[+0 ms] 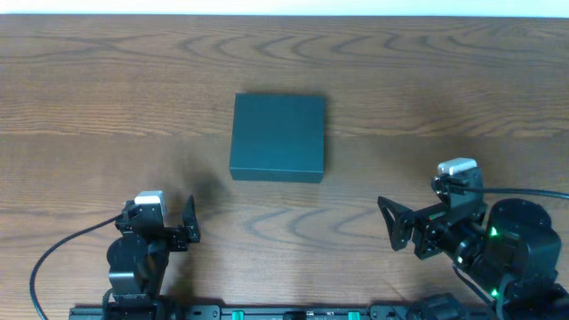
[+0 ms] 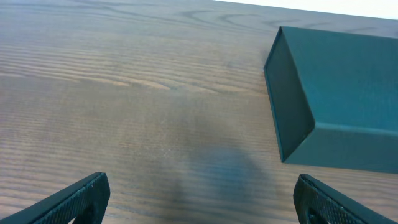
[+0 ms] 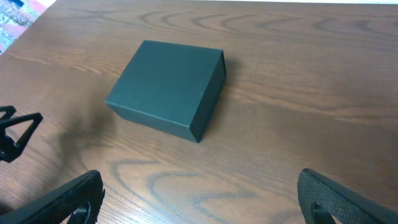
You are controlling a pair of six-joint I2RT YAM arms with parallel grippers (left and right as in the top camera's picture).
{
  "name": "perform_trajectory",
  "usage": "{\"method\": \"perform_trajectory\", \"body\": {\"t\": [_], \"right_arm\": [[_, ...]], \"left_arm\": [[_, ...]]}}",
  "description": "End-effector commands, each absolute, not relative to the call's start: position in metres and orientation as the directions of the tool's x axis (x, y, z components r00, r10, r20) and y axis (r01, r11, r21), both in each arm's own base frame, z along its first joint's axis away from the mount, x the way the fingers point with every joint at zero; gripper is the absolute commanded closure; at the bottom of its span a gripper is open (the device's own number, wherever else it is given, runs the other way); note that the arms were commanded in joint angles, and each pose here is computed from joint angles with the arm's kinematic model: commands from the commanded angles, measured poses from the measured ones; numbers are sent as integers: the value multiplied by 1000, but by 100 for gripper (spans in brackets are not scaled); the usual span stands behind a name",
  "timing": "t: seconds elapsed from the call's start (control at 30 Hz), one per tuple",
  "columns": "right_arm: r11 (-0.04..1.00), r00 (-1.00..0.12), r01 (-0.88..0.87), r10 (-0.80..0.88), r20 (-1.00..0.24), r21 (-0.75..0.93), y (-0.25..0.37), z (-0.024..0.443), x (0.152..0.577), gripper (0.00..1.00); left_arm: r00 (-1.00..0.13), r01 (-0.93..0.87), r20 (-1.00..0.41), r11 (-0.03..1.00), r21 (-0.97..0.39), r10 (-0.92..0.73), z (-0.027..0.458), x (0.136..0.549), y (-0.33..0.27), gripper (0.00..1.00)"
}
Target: Pack container
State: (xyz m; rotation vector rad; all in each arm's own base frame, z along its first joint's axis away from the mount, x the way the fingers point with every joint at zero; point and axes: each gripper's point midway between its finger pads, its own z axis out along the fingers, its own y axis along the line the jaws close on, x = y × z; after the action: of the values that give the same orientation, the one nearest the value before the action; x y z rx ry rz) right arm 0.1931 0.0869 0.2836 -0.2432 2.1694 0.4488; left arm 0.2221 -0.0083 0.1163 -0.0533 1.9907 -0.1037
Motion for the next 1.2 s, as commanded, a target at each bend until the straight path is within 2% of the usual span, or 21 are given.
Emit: {"method": "perform_trajectory", "body": {"t": [0.0,0.2,1.17], "right_arm": [[916,-586,-338,-26,-810,215,87,284,193,1],[916,-586,-338,-26,-810,215,87,284,193,1],[916,-586,-338,-26,-810,215,87,283,193,1]], "left_arm": [[-389,31,-919,996,-85,-66,114,222,-11,5],[-359,41,-932,996,-75,-55,114,222,-11,5],[-360,46,-932,997,-68,-47,114,222,-12,4]]}}
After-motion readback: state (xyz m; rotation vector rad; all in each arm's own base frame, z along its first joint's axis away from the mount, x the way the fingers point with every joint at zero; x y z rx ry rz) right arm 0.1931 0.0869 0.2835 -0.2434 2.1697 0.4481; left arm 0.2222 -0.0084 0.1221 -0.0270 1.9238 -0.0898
